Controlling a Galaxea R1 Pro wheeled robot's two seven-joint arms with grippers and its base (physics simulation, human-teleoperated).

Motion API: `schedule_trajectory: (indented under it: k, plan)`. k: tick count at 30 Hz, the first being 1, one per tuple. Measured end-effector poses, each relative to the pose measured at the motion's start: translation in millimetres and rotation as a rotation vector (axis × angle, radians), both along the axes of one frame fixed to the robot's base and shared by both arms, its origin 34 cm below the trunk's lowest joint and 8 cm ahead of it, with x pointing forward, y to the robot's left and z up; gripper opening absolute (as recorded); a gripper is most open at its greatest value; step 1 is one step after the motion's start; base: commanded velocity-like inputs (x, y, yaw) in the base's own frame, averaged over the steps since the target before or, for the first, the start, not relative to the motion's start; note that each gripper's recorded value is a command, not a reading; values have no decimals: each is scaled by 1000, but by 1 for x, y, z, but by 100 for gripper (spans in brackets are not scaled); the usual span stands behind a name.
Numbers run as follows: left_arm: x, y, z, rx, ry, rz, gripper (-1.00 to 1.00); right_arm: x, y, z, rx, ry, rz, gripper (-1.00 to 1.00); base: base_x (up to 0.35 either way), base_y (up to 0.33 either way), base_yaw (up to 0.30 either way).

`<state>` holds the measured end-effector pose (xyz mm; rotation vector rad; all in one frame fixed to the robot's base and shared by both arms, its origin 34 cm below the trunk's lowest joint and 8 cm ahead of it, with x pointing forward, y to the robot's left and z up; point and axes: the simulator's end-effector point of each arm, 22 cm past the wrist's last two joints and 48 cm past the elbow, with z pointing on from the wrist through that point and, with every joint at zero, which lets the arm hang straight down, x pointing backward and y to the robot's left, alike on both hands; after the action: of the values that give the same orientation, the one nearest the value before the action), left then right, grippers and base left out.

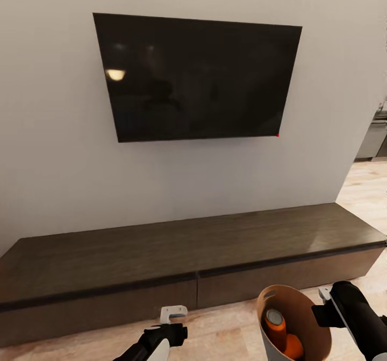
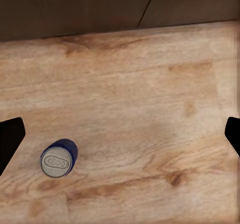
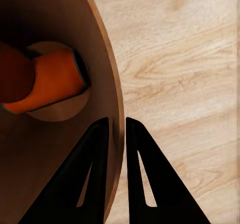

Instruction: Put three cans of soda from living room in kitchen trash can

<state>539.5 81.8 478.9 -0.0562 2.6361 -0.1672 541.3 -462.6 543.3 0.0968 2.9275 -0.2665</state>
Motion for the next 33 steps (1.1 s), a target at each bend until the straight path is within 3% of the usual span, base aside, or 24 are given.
schedule_trajectory:
  k: [11, 29, 33]
  plan:
    - [-2, -3, 0, 5, -4, -17, 100, -1, 5, -2, 16, 2, 2, -100, 165, 24, 0]
    - [-2, -4, 0, 7, -3, -22, 100, -2, 5, -3, 7, 6, 6, -100, 25, 21, 0]
    - [-6, -1, -5, 15, 7, -20, 100, -1, 9, -4, 28, 3, 0, -100, 31, 40, 0]
